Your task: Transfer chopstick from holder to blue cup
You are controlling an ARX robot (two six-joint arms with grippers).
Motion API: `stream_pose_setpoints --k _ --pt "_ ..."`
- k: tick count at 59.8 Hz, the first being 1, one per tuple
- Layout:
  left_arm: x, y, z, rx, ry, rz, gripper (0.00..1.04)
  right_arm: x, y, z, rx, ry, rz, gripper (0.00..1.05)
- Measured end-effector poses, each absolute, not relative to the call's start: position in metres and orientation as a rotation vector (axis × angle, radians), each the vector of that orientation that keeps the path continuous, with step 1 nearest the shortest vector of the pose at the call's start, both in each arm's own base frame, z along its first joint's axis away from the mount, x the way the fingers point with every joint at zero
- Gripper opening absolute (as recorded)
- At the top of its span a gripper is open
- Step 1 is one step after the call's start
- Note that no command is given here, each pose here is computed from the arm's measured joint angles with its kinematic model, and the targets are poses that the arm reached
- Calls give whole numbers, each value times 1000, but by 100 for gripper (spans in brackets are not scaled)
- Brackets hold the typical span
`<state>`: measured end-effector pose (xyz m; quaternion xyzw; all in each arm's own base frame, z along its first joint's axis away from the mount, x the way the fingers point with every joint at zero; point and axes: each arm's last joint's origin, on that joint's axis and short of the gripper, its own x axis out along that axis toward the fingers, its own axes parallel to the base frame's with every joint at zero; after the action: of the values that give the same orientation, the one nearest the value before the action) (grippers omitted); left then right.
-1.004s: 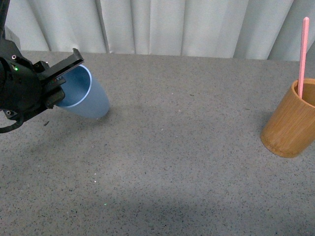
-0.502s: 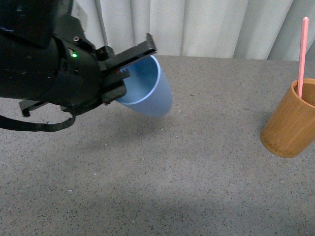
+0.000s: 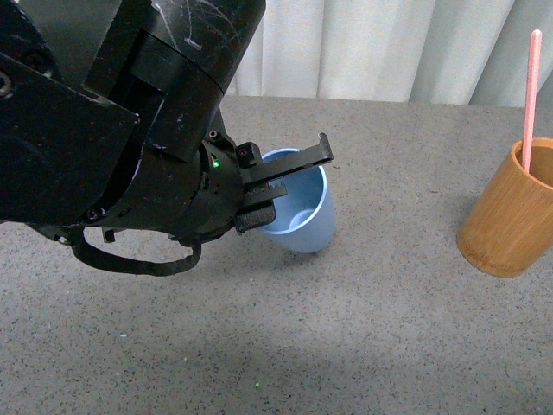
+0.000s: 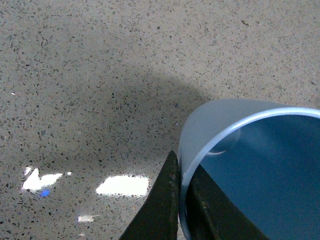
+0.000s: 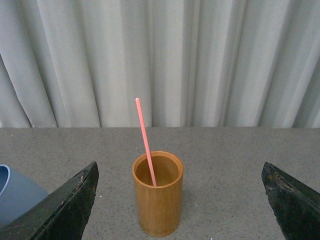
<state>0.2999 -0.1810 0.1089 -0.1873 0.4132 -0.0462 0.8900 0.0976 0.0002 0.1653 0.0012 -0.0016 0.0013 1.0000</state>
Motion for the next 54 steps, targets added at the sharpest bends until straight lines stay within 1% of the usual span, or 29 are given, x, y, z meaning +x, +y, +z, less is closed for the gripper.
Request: stream_pose_setpoints --k 24,54 --pt "291 -205 105 -356 894 -150 4 98 0 165 2 -3 3 95" --pt "292 -206 105 -327 890 -125 4 98 0 165 2 -3 3 95"
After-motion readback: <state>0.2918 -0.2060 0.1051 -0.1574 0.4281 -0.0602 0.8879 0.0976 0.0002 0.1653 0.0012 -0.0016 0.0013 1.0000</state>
